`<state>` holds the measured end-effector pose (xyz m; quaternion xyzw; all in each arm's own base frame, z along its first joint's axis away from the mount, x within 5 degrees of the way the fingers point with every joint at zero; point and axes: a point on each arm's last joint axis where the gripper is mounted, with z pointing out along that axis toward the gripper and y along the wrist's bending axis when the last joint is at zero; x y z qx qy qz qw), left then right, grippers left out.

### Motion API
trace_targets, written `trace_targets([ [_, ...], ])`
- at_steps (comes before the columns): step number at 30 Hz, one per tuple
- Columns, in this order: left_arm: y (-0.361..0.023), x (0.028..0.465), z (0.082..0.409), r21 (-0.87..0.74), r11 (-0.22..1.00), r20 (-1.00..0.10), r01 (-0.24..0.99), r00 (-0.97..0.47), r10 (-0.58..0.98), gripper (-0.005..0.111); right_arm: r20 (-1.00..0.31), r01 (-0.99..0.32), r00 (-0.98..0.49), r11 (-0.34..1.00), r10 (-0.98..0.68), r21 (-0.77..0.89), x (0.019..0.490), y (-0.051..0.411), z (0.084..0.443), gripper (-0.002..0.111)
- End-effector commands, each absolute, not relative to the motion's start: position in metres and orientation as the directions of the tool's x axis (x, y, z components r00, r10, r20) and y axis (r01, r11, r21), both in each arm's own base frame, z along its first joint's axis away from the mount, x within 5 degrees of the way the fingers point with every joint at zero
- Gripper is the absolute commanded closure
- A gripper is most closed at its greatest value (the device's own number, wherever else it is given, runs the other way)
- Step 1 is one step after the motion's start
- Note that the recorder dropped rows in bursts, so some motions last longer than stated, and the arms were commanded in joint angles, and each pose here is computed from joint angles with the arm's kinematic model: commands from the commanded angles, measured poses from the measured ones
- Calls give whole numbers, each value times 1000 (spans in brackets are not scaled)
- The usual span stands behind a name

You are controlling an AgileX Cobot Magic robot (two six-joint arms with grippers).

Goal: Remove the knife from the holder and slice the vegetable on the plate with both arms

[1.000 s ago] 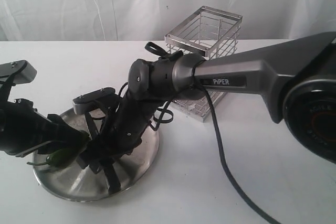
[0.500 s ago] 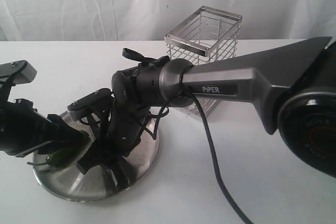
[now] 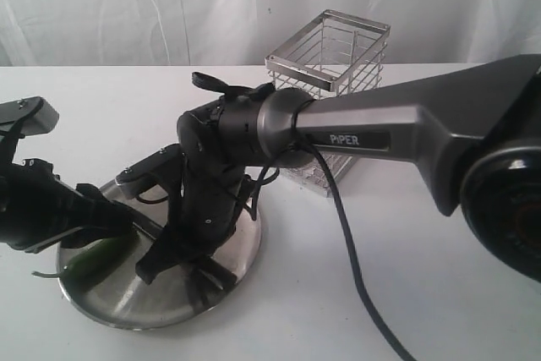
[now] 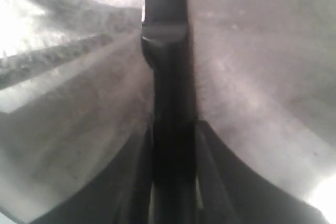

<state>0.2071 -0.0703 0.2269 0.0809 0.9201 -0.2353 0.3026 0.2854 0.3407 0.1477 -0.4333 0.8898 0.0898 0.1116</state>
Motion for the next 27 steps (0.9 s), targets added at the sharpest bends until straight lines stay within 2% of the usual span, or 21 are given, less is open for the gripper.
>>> trace_targets([
  [1, -70, 205, 226, -393, 873, -588, 287, -809, 1, 52, -251, -760, -613, 646, -749, -68, 288, 324, 171, 89],
  [5, -69, 205, 226, -392, 875, -590, 286, -807, -1, 52, -234, -736, -621, 660, -748, -154, 289, 312, 191, 89],
  [10, -69, 205, 227, -390, 876, -592, 284, -806, -2, 54, -214, -688, -685, 715, -696, -124, 278, 302, 205, 89],
  [21, -69, 205, 227, -390, 876, -592, 284, -806, -2, 54, -297, -668, -701, 743, -648, -46, 239, 265, 194, 89],
  [27, -69, 205, 226, -391, 875, -591, 287, -807, 1, 54, -270, -656, -725, 755, -634, -12, 229, 258, 175, 89],
])
